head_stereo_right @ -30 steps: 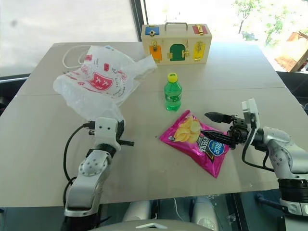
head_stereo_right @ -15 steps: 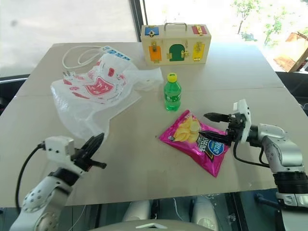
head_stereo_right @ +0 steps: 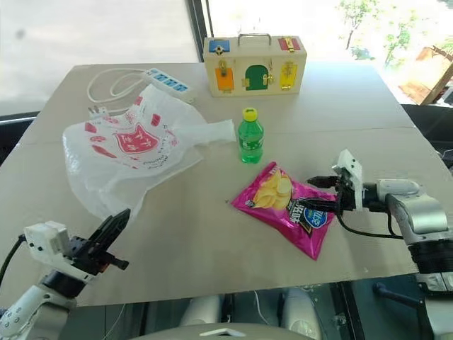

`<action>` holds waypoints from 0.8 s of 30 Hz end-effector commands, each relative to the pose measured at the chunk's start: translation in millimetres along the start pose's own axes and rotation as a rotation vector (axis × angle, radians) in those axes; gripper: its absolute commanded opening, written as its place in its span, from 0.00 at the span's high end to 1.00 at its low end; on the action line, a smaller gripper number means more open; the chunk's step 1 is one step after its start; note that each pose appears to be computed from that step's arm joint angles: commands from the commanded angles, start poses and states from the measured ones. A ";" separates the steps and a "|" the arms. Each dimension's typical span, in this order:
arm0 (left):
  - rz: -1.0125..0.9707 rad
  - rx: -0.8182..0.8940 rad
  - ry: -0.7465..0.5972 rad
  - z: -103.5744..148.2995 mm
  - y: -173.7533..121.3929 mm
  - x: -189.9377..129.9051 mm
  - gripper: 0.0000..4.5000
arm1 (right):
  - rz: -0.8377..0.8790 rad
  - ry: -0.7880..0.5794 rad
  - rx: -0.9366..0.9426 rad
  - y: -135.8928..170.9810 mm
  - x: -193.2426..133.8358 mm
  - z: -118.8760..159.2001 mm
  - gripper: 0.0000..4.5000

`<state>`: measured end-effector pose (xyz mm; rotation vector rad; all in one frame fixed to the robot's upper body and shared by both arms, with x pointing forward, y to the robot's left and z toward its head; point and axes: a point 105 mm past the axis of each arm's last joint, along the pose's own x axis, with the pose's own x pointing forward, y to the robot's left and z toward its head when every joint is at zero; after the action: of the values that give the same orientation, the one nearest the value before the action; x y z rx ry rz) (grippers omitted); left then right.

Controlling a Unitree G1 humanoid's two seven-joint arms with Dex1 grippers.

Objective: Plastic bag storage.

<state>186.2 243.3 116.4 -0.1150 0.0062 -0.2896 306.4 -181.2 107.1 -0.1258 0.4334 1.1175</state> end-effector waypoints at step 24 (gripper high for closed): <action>-0.026 -0.035 -0.083 -4.9 -6.7 10.8 1.00 | 0.232 0.285 0.221 32.4 2.2 -33.2 0.99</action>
<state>195.8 235.1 104.4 -0.1662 -0.0338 -0.2993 276.0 -181.9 77.6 -0.0692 0.8328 1.2306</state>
